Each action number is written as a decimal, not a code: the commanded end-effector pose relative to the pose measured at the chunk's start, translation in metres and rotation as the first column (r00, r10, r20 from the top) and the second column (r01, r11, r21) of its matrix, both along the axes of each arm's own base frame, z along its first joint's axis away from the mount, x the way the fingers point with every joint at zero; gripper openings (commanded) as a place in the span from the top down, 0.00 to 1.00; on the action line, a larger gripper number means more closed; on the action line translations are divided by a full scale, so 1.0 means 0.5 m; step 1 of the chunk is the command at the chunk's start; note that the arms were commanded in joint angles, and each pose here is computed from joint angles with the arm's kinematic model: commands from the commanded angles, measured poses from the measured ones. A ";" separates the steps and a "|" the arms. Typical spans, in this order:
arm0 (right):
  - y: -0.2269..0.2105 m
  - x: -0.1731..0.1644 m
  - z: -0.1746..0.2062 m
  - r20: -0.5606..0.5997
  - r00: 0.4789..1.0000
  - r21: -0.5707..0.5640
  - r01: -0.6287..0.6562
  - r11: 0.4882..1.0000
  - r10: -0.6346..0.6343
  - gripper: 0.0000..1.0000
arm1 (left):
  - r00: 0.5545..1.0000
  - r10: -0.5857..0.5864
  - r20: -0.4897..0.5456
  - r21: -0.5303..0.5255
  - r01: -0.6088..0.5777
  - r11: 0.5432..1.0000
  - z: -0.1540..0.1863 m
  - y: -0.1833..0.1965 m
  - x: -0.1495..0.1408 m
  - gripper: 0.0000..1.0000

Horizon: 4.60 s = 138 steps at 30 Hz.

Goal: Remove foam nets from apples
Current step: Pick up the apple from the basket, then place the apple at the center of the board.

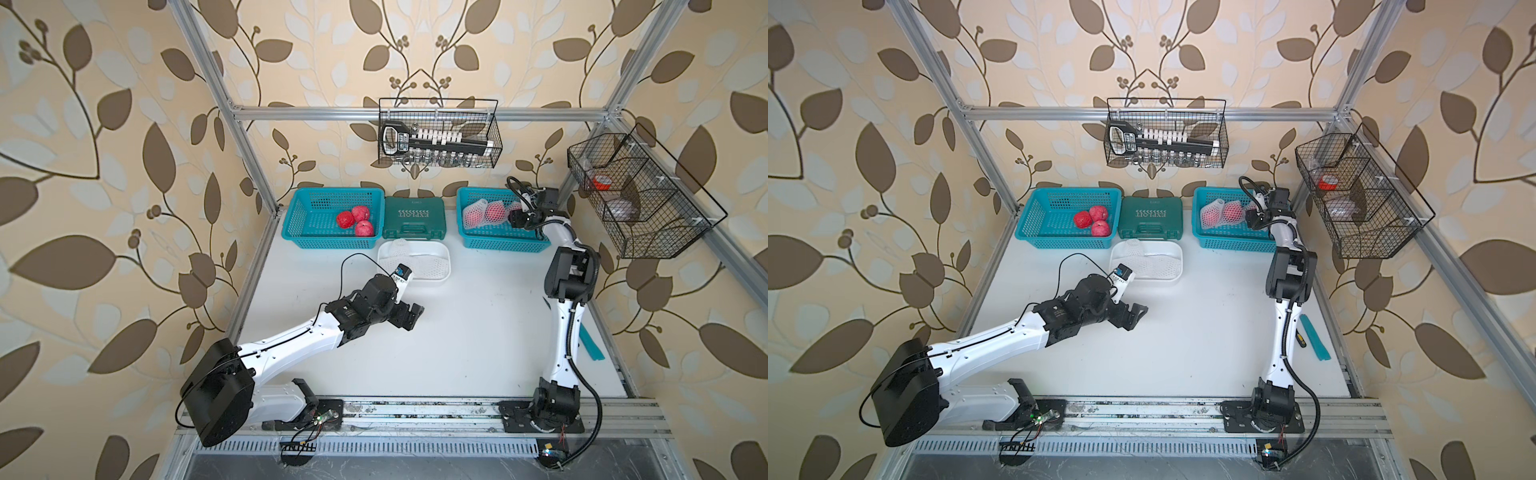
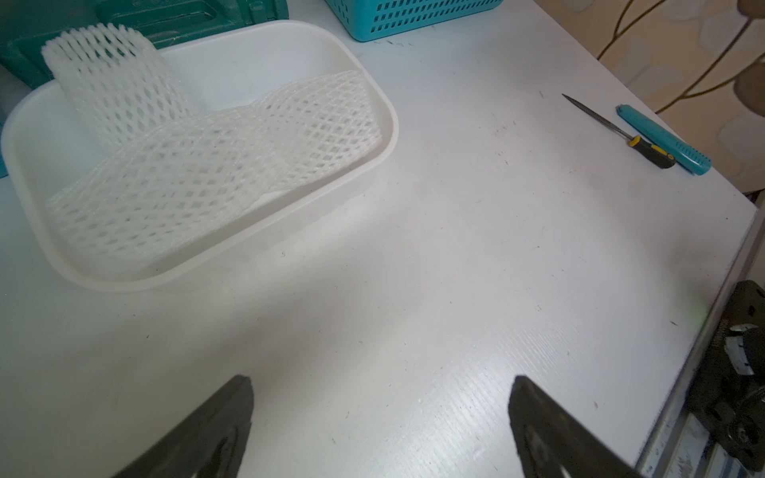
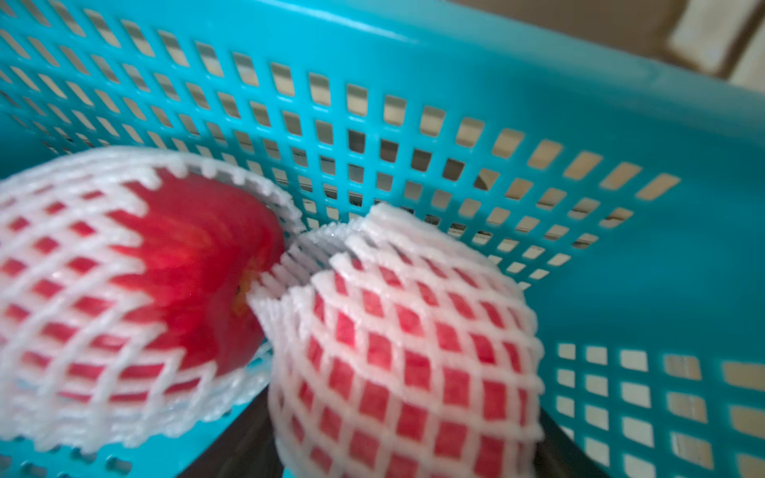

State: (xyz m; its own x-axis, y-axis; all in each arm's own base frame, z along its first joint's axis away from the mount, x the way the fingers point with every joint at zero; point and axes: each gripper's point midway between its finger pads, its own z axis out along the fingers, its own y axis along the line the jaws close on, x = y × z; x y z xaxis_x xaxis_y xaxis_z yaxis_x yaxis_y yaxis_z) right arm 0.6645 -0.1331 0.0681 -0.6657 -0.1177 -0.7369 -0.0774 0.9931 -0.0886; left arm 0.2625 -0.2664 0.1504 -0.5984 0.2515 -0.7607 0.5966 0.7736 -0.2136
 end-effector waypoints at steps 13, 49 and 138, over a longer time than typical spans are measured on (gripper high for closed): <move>0.022 -0.035 0.047 0.049 0.998 0.091 0.033 0.995 -0.037 0.37 | 0.997 0.031 0.072 -0.030 -0.029 0.999 0.053 0.018 -0.001 0.03; 0.101 -0.147 0.293 0.190 0.975 -0.011 0.120 0.993 -0.115 0.40 | 0.990 0.074 0.117 -0.036 -0.071 0.997 0.071 0.035 0.007 0.01; 0.624 -0.771 0.111 -0.088 0.918 0.753 -0.193 0.628 0.388 0.07 | 0.947 -0.302 0.106 -0.049 0.308 0.950 0.004 -0.107 -0.062 0.13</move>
